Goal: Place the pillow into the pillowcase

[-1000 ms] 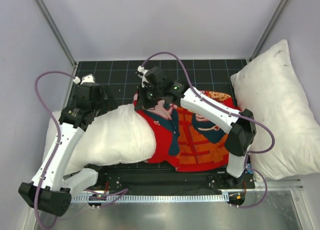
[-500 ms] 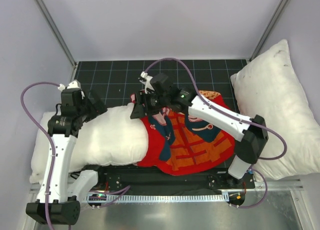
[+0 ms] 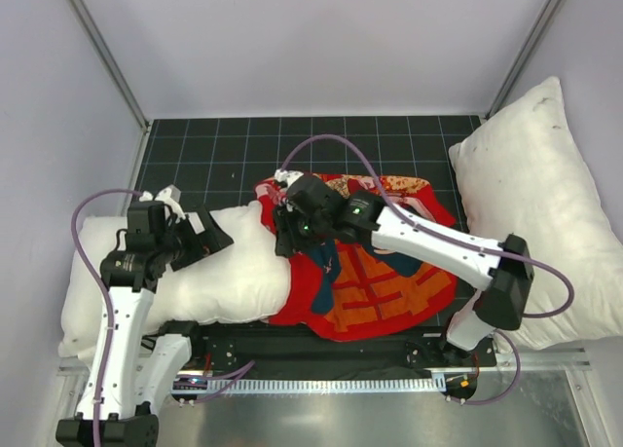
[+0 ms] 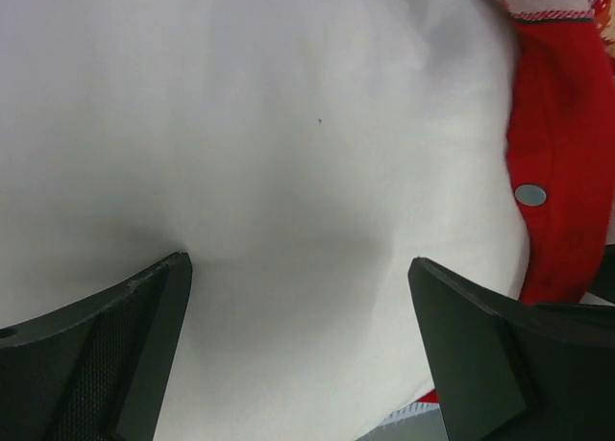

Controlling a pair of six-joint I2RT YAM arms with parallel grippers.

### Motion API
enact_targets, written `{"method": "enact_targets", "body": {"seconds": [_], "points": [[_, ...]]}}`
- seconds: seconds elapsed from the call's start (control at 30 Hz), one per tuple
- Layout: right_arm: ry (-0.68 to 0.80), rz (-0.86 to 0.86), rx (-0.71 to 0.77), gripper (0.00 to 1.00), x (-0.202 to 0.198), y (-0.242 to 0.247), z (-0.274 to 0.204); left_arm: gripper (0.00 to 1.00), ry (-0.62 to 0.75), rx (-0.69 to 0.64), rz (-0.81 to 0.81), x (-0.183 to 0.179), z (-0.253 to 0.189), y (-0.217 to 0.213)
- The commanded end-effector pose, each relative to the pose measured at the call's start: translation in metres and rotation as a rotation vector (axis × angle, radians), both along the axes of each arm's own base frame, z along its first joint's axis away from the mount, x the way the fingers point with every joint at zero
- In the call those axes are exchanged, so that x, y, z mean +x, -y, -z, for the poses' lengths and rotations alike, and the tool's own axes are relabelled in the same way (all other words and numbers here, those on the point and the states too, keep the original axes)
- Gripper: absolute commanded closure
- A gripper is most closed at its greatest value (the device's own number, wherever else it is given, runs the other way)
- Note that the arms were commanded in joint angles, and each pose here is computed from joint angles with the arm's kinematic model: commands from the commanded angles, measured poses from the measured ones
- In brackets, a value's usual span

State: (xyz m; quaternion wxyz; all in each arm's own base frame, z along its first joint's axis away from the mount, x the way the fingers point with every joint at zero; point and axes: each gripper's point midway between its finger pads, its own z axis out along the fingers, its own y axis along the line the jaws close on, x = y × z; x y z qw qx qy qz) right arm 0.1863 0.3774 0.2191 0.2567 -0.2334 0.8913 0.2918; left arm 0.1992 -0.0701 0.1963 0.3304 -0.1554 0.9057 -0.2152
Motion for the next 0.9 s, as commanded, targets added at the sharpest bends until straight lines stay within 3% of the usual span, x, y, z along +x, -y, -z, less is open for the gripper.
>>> {"method": "enact_targets", "body": {"seconds": [0.0, 0.07, 0.1, 0.17, 0.27, 0.3, 0.47, 0.5, 0.57, 0.7, 0.87], "points": [[0.005, -0.030, -0.049, 0.51, -0.001, -0.021, 0.015, 0.00, -0.023, -0.094, 0.015, 0.000, 0.000, 0.015], [0.007, -0.045, -0.031, 0.61, 0.002, -0.037, 0.013, 0.01, 0.017, -0.126, -0.011, 0.004, -0.001, 0.017], [0.005, -0.055, -0.017, 0.79, 0.002, -0.043, 0.012, 0.03, 0.019, -0.165, -0.003, 0.004, 0.000, 0.023], [0.033, -0.057, 0.032, 0.95, 0.008, -0.055, 0.000, 0.13, 0.020, -0.233, -0.026, 0.009, 0.006, 0.030], [0.074, -0.029, 0.098, 0.96, 0.023, -0.064, -0.019, 0.37, 0.019, -0.281, -0.061, 0.017, 0.014, 0.034], [0.073, -0.019, 0.125, 0.96, 0.033, -0.064, -0.026, 0.50, 0.059, -0.283, -0.073, 0.026, 0.010, 0.032], [-0.007, -0.052, 0.281, 0.96, 0.064, -0.081, -0.043, 0.85, 0.101, -0.325, -0.145, 0.058, 0.009, 0.031], [-0.001, -0.062, 0.327, 0.96, 0.071, -0.086, -0.057, 0.98, 0.139, -0.321, -0.155, 0.069, 0.006, 0.031], [-0.023, -0.071, 0.396, 0.96, 0.091, -0.085, -0.076, 1.00, 0.178, -0.315, -0.252, 0.086, 0.005, 0.022], [0.010, -0.036, 0.442, 0.96, 0.147, -0.085, -0.116, 1.00, 0.236, -0.320, -0.282, 0.125, -0.008, 0.043], [0.020, -0.030, 0.477, 0.96, 0.162, -0.070, -0.140, 1.00, 0.306, -0.256, -0.247, 0.157, -0.039, 0.094]]}}
